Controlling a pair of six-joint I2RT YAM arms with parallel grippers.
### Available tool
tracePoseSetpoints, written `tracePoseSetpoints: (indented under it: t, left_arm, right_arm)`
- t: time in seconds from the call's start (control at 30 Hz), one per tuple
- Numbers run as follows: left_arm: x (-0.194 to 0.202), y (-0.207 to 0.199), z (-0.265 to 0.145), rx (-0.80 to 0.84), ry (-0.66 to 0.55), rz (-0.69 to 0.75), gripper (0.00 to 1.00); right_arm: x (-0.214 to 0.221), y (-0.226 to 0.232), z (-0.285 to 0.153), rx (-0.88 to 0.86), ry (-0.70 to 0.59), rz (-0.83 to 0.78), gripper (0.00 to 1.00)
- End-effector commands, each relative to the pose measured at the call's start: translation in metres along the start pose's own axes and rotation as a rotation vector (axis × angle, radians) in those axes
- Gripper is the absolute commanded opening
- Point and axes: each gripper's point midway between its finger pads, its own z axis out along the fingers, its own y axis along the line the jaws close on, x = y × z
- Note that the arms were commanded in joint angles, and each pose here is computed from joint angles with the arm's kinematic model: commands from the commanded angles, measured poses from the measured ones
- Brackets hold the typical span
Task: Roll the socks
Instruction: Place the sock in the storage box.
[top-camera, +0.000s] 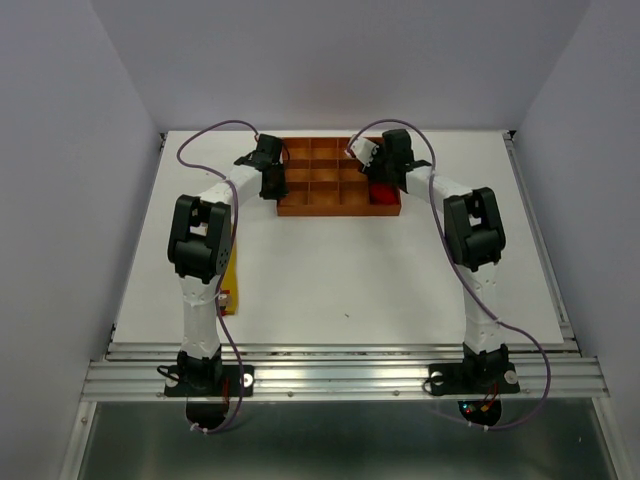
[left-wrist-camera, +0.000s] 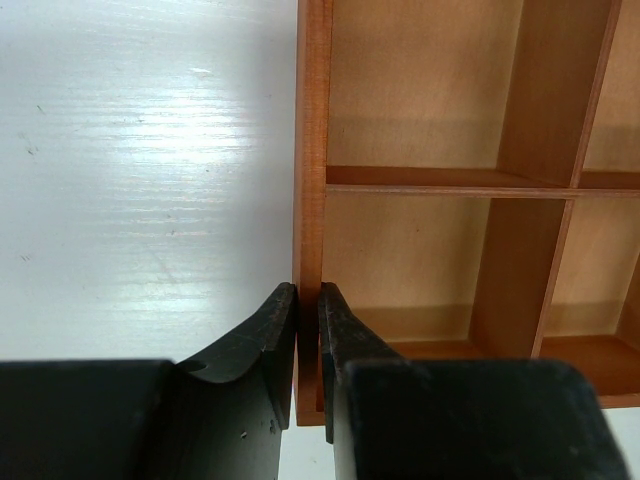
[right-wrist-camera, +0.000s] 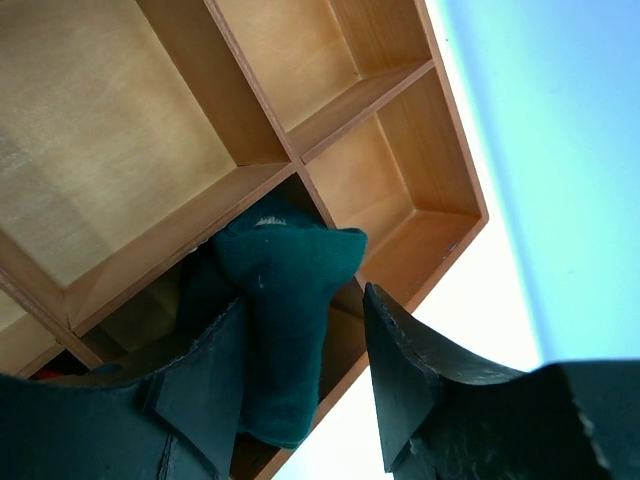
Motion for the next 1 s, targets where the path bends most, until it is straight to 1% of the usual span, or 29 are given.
tracePoseSetpoints:
  t: [0.0, 0.23, 0.33, 0.53, 0.77, 0.97]
  left_arm:
    - [0.004, 0.032, 0.011, -0.106, 0.02, -0.012, 0.0]
    - [-0.002, 0.028, 0.011, -0.086, 0.009, -0.005, 0.0]
    - [-0.004, 0.025, 0.01, -0.078, 0.003, 0.001, 0.0]
    - [-0.006, 0.017, 0.009, -0.06, -0.005, 0.025, 0.0]
    - [-0.007, 0.011, 0.009, -0.052, -0.008, 0.04, 0.0]
    - [-0.012, 0.007, 0.008, -0.034, -0.018, 0.043, 0.0]
  right_arm:
    - [0.059, 0.075, 0.003, -0.249, 0.179, 0.148, 0.54]
    - [0.021, 0.03, -0.011, -0.167, 0.089, 0.228, 0.56]
    - [0.011, 0.02, -0.016, -0.153, 0.061, 0.242, 0.58]
    - [-0.004, 0.003, -0.029, -0.122, 0.026, 0.255, 0.59]
    - [-0.022, -0.017, -0.042, -0.087, -0.018, 0.282, 0.64]
    - [-0.045, -0.031, -0.057, -0.079, -0.088, 0.315, 0.65]
